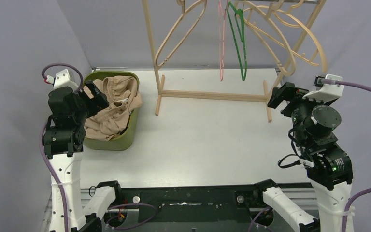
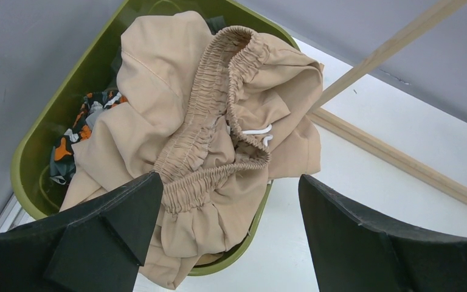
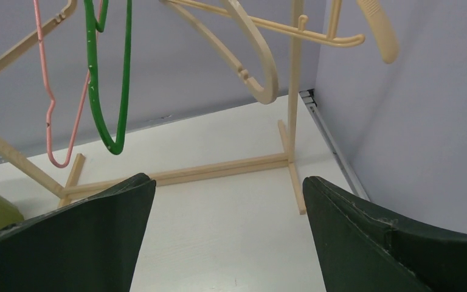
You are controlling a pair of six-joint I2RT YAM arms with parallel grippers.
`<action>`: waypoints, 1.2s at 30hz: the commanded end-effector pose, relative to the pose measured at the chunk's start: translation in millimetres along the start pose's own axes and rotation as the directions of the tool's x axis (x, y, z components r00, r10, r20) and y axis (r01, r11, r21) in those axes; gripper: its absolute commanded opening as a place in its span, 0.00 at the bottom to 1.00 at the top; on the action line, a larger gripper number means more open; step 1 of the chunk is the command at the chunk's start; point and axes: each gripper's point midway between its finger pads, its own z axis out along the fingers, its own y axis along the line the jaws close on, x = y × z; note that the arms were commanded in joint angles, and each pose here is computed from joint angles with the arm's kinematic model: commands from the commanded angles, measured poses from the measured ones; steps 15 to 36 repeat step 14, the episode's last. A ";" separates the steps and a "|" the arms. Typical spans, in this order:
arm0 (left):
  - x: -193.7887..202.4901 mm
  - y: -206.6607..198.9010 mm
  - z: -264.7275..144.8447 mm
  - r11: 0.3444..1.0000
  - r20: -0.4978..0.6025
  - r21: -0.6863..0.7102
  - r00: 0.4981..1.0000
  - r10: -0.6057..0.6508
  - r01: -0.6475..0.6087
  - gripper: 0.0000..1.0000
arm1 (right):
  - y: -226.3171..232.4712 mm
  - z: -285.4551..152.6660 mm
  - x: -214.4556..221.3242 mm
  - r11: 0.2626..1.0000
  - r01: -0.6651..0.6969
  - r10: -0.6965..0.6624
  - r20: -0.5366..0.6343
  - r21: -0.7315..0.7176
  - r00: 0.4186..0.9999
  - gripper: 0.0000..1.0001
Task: Remove the shorts from the hanger
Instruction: Reset both arms
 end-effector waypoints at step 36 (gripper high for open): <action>-5.8 -9.6 -9.8 0.999 0.026 0.045 0.999 0.026 -0.028 0.83 | 11.6 5.1 49.2 0.998 0.020 -0.029 -0.169 -0.056 0.985 0.98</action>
